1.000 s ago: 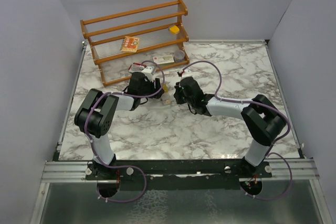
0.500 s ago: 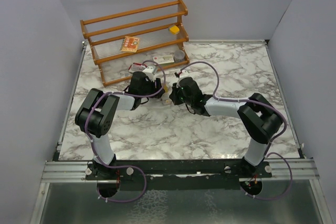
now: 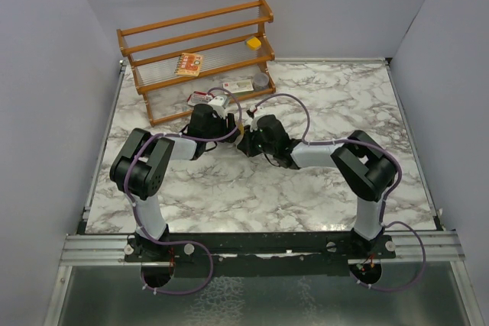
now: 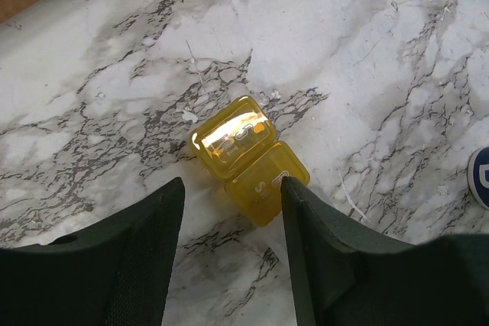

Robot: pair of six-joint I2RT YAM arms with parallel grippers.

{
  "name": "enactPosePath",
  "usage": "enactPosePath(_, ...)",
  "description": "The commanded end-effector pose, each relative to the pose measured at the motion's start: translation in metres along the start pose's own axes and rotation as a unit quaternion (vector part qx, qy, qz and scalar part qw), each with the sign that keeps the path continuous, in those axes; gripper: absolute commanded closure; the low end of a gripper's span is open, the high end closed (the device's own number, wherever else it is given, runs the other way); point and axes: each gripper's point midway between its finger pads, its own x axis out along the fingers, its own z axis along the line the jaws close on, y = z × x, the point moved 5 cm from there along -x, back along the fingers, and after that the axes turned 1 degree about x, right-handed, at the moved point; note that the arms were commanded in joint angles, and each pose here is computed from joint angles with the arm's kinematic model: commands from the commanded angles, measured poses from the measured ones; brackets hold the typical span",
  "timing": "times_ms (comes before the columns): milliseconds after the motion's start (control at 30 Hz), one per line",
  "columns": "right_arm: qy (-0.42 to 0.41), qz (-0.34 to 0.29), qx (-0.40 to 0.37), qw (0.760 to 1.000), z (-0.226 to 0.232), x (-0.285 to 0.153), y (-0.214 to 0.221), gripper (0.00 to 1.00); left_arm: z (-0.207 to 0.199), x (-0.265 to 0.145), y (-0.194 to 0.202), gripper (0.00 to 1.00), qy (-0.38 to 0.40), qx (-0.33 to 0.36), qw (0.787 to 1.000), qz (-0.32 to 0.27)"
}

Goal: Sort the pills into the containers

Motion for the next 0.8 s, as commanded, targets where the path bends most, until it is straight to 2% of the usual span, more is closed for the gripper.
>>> enactPosePath(0, -0.021, 0.023, 0.012, 0.999, 0.001, 0.006, 0.015, 0.99, 0.007, 0.003, 0.018, 0.46, -0.018, 0.001, 0.999, 0.033)
enactPosePath(500, 0.061, 0.044, 0.042, 0.996, -0.024, 0.004, 0.038, 0.99, 0.005, 0.000, 0.013, 0.46, -0.017, 0.005, 0.999, 0.027)
enactPosePath(767, 0.102, 0.077, 0.058, 0.990, -0.037, 0.008, 0.057, 0.99, 0.006, -0.002, 0.011, 0.46, -0.023, 0.008, 0.999, 0.025)
